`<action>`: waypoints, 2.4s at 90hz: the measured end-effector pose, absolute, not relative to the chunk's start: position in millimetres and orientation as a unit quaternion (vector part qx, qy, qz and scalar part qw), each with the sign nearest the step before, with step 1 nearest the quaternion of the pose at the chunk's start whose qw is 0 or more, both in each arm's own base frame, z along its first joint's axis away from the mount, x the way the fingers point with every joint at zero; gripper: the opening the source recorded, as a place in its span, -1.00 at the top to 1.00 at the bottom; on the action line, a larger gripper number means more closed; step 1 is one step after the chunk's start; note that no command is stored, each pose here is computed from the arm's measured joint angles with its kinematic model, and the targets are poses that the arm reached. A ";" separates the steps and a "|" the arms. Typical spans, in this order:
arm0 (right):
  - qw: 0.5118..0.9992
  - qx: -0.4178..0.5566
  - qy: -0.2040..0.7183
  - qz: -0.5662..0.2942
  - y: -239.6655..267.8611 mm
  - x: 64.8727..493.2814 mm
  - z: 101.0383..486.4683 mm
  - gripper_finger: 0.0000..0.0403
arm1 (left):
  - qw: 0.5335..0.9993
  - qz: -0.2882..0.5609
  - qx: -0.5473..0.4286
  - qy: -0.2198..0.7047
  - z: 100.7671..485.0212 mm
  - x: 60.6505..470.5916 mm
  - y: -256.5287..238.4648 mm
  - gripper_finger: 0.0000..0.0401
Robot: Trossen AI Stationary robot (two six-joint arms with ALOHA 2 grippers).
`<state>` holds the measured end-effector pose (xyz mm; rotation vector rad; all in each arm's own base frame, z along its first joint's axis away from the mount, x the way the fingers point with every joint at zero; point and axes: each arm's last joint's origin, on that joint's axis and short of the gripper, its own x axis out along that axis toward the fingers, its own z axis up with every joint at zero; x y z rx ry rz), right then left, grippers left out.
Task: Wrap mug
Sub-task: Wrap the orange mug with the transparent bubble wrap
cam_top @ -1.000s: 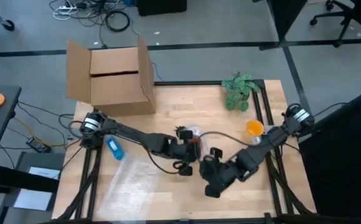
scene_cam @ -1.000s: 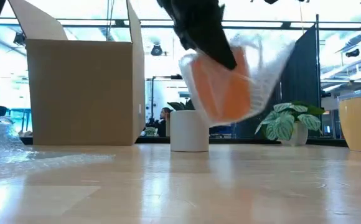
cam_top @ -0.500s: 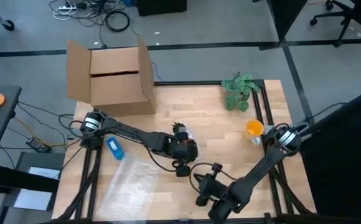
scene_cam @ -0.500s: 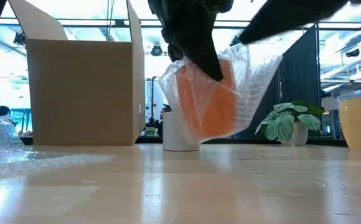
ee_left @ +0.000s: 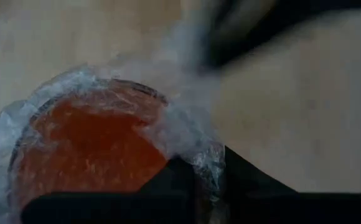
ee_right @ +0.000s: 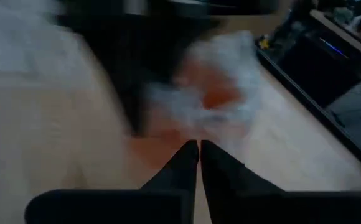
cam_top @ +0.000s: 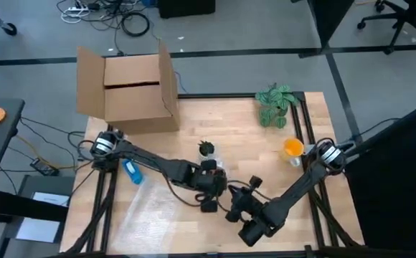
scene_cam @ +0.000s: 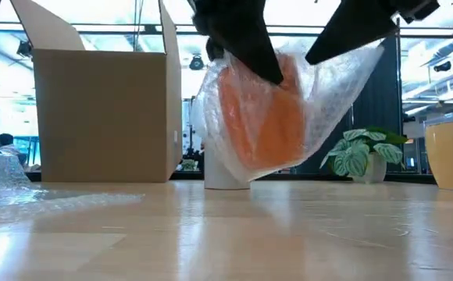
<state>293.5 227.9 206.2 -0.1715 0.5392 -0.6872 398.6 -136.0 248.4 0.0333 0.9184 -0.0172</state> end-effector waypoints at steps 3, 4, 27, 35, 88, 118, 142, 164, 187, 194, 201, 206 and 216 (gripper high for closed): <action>0.903 -0.083 0.262 -0.330 226.9 291.9 210.8 1.00 | 0.896 -0.010 0.019 0.443 248.4 397.3 -139.6 0.92; 0.903 -0.083 0.263 -0.329 226.4 291.1 212.4 1.00 | 0.897 -0.011 0.020 0.442 248.4 397.1 -140.6 0.92; 0.906 -0.039 0.295 -0.303 219.7 281.6 238.1 1.00 | 0.898 -0.027 0.028 0.438 247.6 393.1 -155.4 0.92; 0.915 -0.021 0.303 -0.266 229.0 283.1 240.2 1.00 | 0.897 -0.026 0.029 0.441 247.3 392.7 -155.2 0.92; 0.948 0.001 0.270 -0.170 231.2 321.3 249.2 1.00 | 0.895 -0.031 0.036 0.443 246.5 389.5 -161.3 0.92; 0.924 -0.007 0.320 -0.209 213.7 313.4 232.1 1.00 | 0.892 -0.058 0.066 0.444 244.8 376.8 -187.7 0.91; 0.927 0.002 0.316 -0.199 214.1 302.0 246.3 1.00 | 0.885 -0.091 0.083 0.449 244.5 369.1 -200.9 0.91; 0.953 0.022 0.289 -0.085 238.6 304.3 259.6 1.00 | 0.842 -0.137 0.158 0.498 237.8 354.6 -204.2 0.91; 0.953 0.005 0.303 -0.024 230.8 317.0 262.1 1.00 | 0.752 -0.265 0.307 0.520 232.6 325.9 -224.5 0.92; 0.950 0.000 0.312 -0.015 220.8 324.7 261.7 1.00 | 0.718 -0.302 0.342 0.526 231.1 318.5 -226.9 0.92; 0.946 -0.006 0.323 -0.001 211.1 331.6 261.1 1.00 | 0.684 -0.348 0.378 0.518 230.4 312.1 -230.7 0.92; 0.944 -0.012 0.329 0.010 205.0 335.9 260.9 1.00 | 0.672 -0.368 0.399 0.504 230.6 309.6 -234.4 0.92; 0.939 -0.015 0.343 0.038 195.2 342.3 260.2 1.00 | 0.678 -0.382 0.410 0.475 231.9 309.9 -241.9 0.92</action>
